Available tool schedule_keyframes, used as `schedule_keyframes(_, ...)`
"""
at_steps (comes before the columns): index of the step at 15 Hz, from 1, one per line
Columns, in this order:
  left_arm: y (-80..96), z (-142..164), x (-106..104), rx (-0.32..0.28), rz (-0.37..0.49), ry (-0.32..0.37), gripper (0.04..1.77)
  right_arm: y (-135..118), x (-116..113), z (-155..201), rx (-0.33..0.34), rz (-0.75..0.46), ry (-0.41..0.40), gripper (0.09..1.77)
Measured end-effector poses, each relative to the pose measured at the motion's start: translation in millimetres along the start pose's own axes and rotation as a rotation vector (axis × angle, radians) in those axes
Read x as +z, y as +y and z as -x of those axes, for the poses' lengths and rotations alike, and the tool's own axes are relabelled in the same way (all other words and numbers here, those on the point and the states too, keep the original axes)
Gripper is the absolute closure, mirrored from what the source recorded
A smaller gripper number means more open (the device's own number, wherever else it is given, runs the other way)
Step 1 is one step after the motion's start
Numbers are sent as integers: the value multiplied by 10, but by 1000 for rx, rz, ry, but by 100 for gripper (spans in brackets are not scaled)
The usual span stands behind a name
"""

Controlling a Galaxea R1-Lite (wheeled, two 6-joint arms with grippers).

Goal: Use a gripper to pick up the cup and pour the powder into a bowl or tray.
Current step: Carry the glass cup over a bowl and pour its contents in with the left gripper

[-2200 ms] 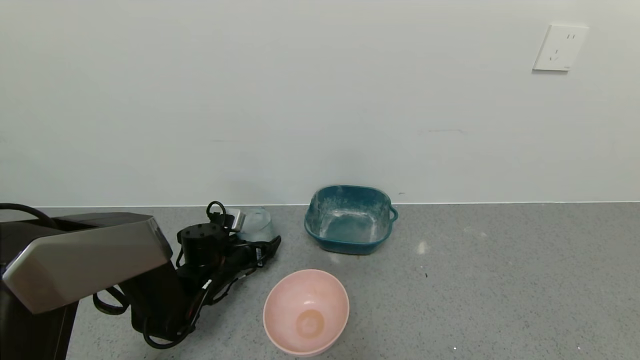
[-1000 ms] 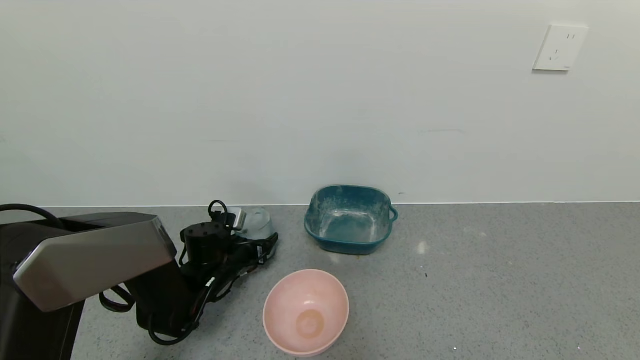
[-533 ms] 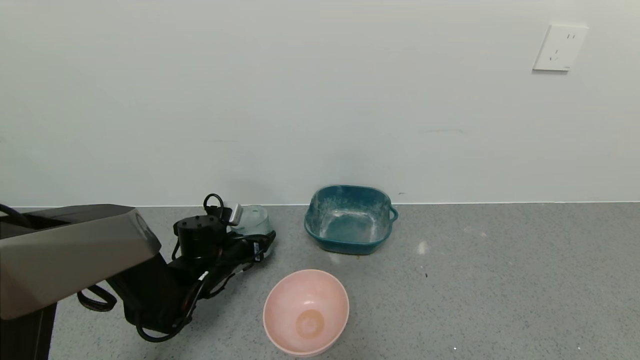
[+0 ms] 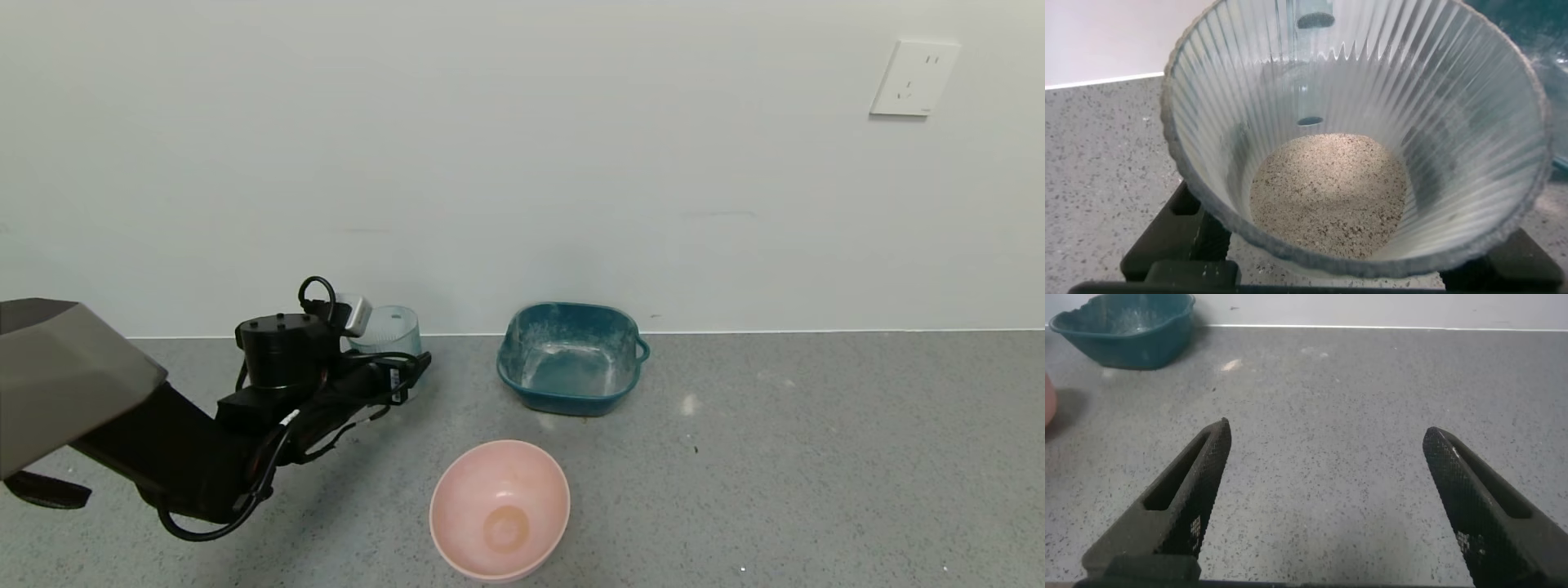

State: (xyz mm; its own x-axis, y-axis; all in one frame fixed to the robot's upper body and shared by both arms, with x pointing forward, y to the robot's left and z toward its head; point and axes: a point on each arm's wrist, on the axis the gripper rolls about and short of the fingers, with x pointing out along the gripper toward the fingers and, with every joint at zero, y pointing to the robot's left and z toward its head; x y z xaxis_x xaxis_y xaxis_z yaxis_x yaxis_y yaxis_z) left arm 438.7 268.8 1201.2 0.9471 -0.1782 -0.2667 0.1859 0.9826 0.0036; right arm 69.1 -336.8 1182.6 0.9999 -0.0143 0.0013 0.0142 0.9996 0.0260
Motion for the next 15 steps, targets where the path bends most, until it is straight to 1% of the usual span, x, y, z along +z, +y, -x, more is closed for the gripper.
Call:
schedule_keyframes(2, -35, 69, 100, -7, -16, 12, 48, 0, 0, 0, 0, 0, 0, 15)
schedule_keyframes(3, -80, 100, 143, -12, -33, 21, 48, 0, 0, 0, 0, 0, 0, 15)
schedule_keyframes(4, -125, 129, 182, 2, -80, 24, 48, 0, 0, 0, 1, 0, 0, 15)
schedule_keyframes(5, -172, 154, 228, 24, -135, 11, 48, 0, 0, 0, 1, 0, 0, 15)
schedule_keyframes(6, -217, 181, 264, 28, -171, -2, 48, 0, 0, 0, 1, 0, 0, 15)
schedule_keyframes(8, -319, 253, 330, 7, -230, -23, 48, 0, 0, 0, 1, 0, 0, 15)
schedule_keyframes(10, -378, 330, 365, -9, -309, -31, 48, 0, 0, 0, 0, 0, 0, 15)
schedule_keyframes(12, -399, 450, 343, -37, -369, 13, 48, 0, 0, 0, 1, 0, 0, 15)
schedule_keyframes(15, -456, 657, 348, -109, -435, 60, 48, 0, 0, 0, 1, 0, 0, 15)
